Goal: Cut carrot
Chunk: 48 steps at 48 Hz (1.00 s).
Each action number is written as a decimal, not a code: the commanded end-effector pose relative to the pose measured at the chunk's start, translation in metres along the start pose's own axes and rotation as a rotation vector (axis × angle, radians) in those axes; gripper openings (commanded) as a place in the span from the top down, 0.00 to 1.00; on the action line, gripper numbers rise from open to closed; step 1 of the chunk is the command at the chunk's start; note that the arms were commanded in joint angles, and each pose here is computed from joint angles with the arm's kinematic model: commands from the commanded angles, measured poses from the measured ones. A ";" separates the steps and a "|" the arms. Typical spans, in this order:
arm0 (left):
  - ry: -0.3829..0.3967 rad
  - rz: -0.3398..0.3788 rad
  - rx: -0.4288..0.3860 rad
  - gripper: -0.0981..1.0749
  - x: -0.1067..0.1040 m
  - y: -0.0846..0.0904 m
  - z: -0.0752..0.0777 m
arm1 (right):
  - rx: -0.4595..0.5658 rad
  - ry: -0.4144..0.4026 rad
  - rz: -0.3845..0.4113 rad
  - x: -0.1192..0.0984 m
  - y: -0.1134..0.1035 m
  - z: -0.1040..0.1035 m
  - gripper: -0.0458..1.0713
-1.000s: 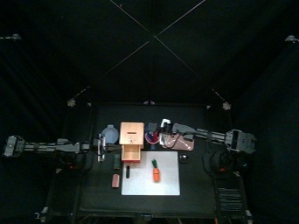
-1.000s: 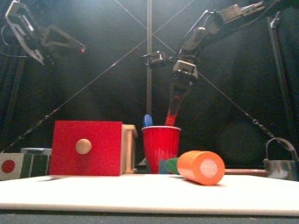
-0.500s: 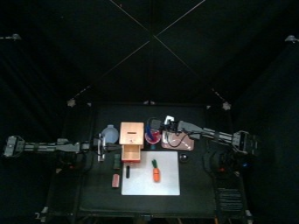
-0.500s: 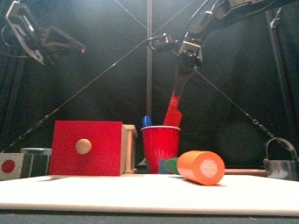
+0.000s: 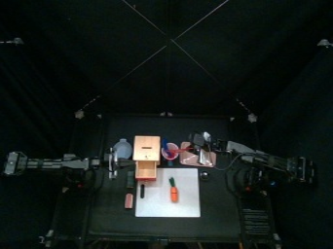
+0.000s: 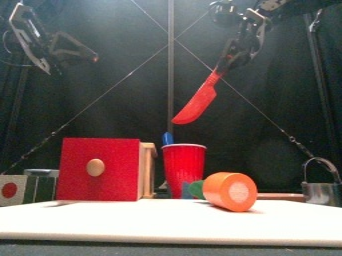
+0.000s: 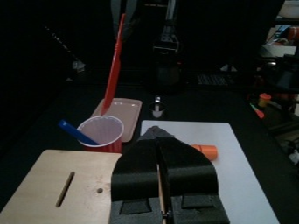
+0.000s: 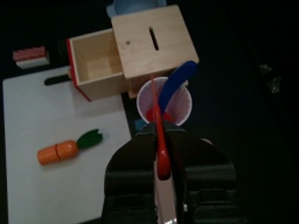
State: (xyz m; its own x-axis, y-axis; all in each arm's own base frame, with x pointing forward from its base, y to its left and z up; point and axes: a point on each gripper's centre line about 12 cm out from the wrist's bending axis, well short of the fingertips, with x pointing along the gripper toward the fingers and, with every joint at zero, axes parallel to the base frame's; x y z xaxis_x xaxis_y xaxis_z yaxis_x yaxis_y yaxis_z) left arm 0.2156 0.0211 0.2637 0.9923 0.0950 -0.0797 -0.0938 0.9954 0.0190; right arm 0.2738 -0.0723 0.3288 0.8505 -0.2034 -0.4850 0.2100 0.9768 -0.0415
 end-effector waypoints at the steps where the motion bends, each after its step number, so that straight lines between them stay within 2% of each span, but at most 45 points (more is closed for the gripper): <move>1: -0.022 -0.002 0.008 0.82 0.006 0.000 0.011 | -0.014 -0.133 0.023 -0.008 0.012 -0.005 0.65; 5: 0.003 -0.013 0.016 0.81 0.014 -0.002 0.008 | -0.027 -0.180 0.053 -0.006 0.023 -0.014 0.65; 13: 0.063 -0.052 0.045 0.75 0.036 -0.011 0.003 | -0.040 -0.194 0.106 0.003 0.040 -0.028 0.65; 23: 0.139 -0.104 0.051 0.57 0.066 -0.026 -0.016 | -0.067 -0.262 0.165 0.011 0.062 -0.033 0.65; 32: 0.094 -0.156 0.057 0.38 0.088 -0.043 -0.018 | -0.064 -0.292 0.172 0.015 0.066 -0.035 0.65; 37: 0.100 -0.166 0.056 0.29 0.100 -0.047 -0.026 | -0.067 -0.298 0.182 0.015 0.069 -0.034 0.65; 42: 0.102 -0.167 0.055 0.25 0.113 -0.049 -0.033 | -0.070 -0.299 0.186 0.015 0.070 -0.035 0.65; 48: 0.088 -0.171 0.056 0.24 0.130 -0.052 -0.035 | -0.069 -0.294 0.190 0.015 0.071 -0.037 0.65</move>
State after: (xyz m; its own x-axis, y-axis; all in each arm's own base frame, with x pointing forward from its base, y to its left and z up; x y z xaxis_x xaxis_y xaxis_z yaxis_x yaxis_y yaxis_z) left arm 0.3333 -0.0171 0.2075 0.9732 -0.0679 -0.2197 0.0807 0.9955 0.0499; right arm 0.2835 -0.0045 0.2792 0.9693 -0.0208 -0.2448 0.0107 0.9990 -0.0428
